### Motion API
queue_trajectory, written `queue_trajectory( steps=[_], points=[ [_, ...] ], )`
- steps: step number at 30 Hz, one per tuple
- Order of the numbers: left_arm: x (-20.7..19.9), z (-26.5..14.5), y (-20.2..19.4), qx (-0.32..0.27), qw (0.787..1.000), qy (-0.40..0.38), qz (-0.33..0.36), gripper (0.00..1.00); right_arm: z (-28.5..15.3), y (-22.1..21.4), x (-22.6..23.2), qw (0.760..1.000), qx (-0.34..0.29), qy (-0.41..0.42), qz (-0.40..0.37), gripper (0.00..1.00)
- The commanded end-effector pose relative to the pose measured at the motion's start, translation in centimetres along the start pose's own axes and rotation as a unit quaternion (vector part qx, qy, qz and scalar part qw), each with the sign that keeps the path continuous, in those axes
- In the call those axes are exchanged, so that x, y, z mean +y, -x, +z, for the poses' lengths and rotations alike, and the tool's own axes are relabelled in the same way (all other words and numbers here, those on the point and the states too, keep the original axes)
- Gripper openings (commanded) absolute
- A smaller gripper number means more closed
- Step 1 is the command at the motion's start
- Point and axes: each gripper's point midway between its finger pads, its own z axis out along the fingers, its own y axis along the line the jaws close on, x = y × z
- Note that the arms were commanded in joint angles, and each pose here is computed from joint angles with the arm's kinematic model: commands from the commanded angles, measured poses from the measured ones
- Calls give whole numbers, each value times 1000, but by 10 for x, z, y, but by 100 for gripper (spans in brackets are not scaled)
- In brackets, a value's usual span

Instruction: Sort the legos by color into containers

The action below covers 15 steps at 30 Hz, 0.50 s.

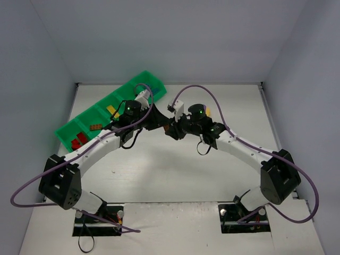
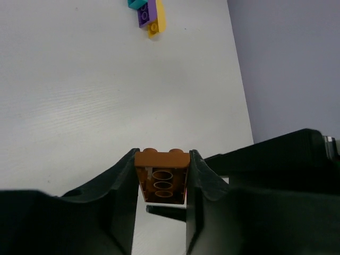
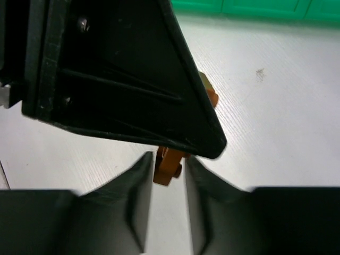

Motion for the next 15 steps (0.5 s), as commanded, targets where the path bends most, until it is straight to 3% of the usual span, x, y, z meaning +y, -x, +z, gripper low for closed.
queue_trajectory(
  steps=[1,2,5,6,8,11,13,15],
  points=[
    [-18,-10,23,-41,999,-21,29,9,-1,34,4,998,-55,4,-21,31],
    [-16,-11,25,-45,998,-13,32,9,-2,33,3,998,-54,1,-19,45],
    [-6,-16,27,-47,998,11,42,9,-3,31,-1,998,-53,-10,-15,69],
    [-1,-19,32,-53,997,20,43,9,-4,30,-3,998,-51,-15,-14,73],
    [17,-28,33,-51,996,56,47,9,-6,27,-8,998,-47,-31,-7,79],
    [51,-52,55,-74,989,118,45,9,-12,24,-20,997,-42,-60,2,81],
    [84,-77,84,-116,975,183,46,9,-18,23,-30,996,-43,-83,16,81],
    [122,-113,106,-149,947,279,59,9,-27,19,-42,992,-43,-111,34,81]
  ],
)
